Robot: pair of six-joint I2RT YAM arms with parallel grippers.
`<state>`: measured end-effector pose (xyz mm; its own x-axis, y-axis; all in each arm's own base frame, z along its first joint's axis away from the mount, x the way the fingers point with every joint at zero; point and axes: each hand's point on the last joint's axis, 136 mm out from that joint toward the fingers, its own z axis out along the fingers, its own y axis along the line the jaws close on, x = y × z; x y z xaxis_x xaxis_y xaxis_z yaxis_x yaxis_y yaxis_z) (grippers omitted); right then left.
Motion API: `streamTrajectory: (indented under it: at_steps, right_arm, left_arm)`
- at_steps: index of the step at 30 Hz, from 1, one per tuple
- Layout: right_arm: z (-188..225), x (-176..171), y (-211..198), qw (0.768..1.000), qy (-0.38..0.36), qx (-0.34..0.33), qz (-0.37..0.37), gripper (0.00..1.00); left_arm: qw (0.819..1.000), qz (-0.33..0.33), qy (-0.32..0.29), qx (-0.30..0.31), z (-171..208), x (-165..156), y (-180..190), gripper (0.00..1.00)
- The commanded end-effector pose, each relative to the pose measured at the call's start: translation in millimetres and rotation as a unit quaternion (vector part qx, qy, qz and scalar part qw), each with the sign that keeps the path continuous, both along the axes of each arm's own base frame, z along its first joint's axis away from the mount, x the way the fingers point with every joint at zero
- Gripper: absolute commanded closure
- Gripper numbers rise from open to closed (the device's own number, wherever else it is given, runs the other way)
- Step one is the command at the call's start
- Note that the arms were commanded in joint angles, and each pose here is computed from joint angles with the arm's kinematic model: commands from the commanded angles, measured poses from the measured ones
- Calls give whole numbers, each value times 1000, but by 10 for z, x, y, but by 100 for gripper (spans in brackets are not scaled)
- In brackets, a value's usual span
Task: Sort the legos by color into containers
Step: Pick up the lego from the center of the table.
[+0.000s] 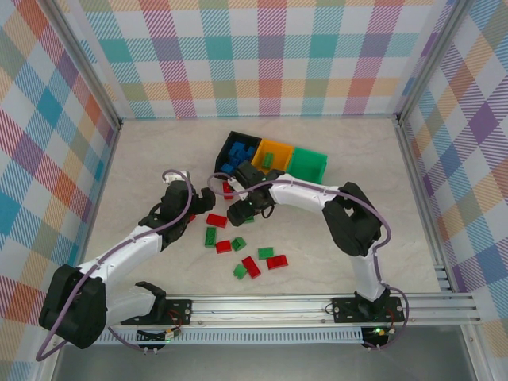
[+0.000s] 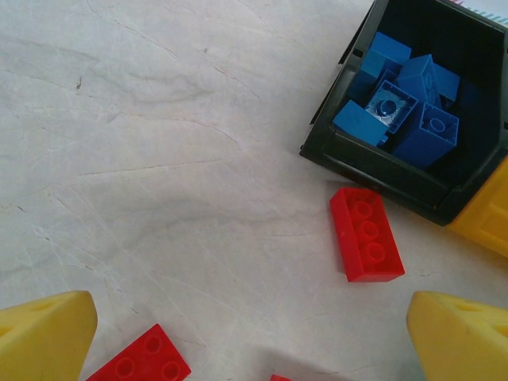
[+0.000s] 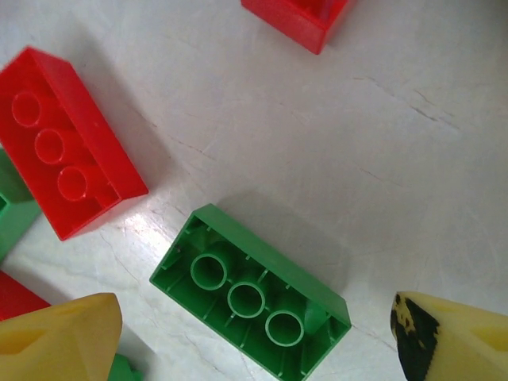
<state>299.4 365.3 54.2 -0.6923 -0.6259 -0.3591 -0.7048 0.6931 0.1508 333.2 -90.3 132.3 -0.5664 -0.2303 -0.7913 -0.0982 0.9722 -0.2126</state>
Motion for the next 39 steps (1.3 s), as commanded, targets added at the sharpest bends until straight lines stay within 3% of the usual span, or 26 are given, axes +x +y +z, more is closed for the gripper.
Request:
streamTrajectory:
  at_steps: [1,15,17,21,25,27,34,39]
  right_arm:
    - [25,-47,44,996,-16,-26,87,13]
    - [-273,-281,117,987,14,-38,155,17]
    - [-319,-261,94,988,11,-47,149,25]
    - [-334,-228,60,989,0,-50,139,50]
    - [-294,-224,47,991,-7,-41,129,63]
    - [-226,-175,35,993,-15,-28,114,67]
    - [272,124,-126,998,-37,58,1,68]
    - [661,584,-436,985,-64,105,-119,68]
  left_arm:
    - [1000,14,-15,5,133,74,52,0]
    - [999,23,-22,20,209,56,120,0]
    - [999,25,-19,23,184,61,128,0]
    - [999,27,-10,26,144,76,125,0]
    - [999,35,-5,33,120,85,153,0]
    - [999,33,-2,32,108,86,145,0]
    - [998,46,-2,37,97,80,191,0]
    - [998,49,3,35,75,87,193,0]
